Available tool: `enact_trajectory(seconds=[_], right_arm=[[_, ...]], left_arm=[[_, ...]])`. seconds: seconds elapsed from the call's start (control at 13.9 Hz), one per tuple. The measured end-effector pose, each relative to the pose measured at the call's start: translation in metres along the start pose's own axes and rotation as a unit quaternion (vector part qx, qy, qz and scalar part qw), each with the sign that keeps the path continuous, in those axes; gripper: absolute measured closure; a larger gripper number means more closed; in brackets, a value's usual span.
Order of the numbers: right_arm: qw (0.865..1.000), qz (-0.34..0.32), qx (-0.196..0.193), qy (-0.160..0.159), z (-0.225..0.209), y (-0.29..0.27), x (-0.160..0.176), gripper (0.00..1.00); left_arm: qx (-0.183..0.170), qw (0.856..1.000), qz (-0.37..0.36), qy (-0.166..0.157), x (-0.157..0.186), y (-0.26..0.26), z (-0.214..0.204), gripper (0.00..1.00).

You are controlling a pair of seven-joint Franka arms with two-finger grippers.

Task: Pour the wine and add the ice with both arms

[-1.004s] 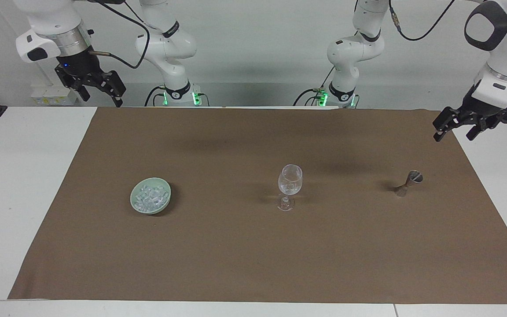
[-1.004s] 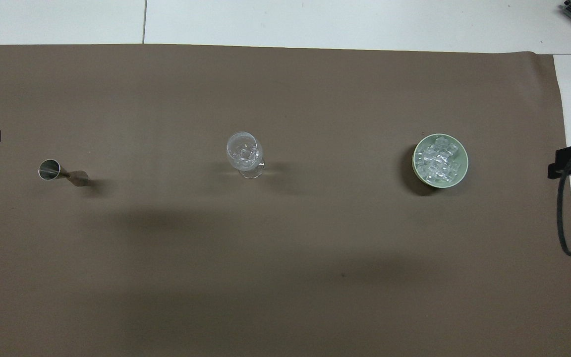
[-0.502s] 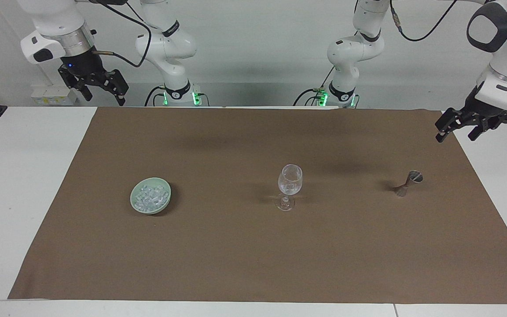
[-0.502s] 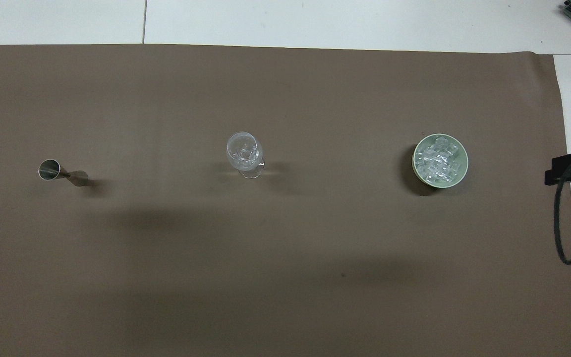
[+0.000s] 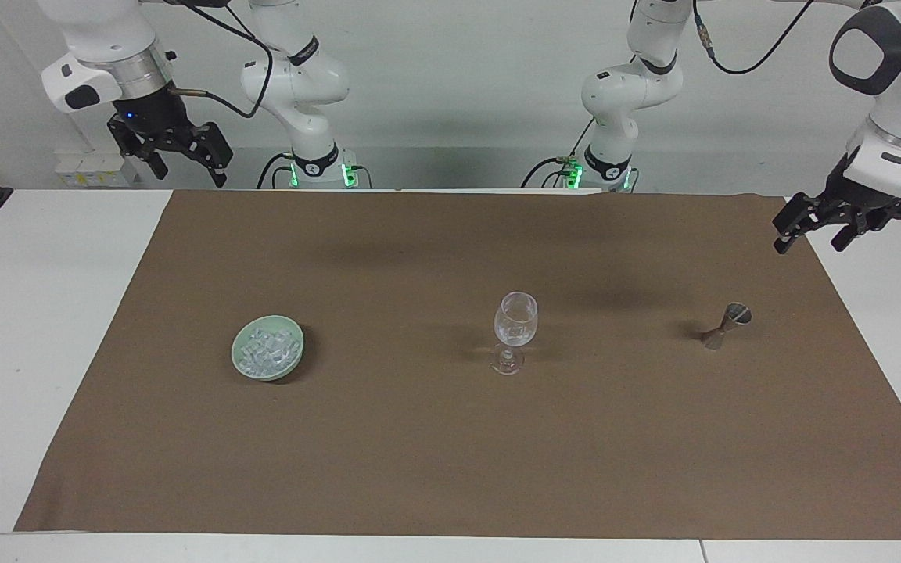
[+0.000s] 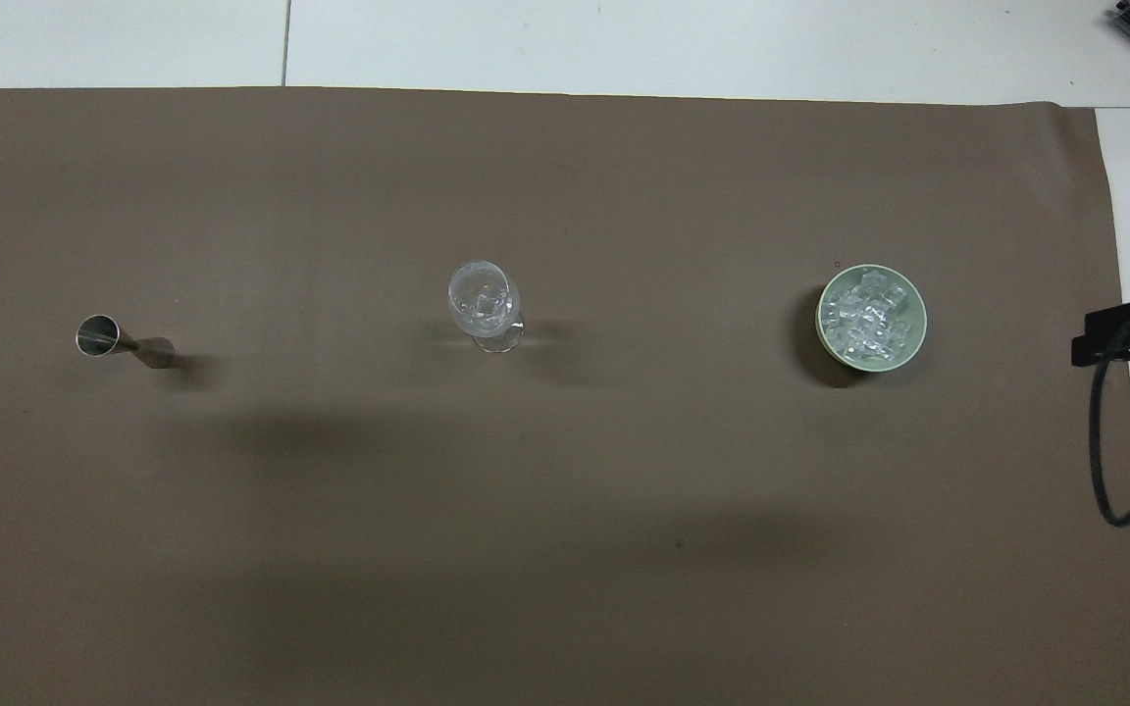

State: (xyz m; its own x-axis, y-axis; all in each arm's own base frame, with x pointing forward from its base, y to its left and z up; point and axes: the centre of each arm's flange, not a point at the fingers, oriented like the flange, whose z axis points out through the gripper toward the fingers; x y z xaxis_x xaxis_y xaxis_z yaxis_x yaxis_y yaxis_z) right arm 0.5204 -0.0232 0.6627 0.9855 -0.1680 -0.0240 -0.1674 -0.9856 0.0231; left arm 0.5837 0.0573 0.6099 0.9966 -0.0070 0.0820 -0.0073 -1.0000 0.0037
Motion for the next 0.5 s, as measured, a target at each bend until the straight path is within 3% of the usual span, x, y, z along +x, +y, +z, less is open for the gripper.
enact_trajectory(seconds=[0.5], right_arm=[[1.0, -0.006, 0.0, 0.001, -0.0003, -0.0059, -0.0006, 0.0]], left_arm=[[0.0, 1.0, 0.006, 0.004, 0.0008, 0.0068, -0.0043, 0.0]])
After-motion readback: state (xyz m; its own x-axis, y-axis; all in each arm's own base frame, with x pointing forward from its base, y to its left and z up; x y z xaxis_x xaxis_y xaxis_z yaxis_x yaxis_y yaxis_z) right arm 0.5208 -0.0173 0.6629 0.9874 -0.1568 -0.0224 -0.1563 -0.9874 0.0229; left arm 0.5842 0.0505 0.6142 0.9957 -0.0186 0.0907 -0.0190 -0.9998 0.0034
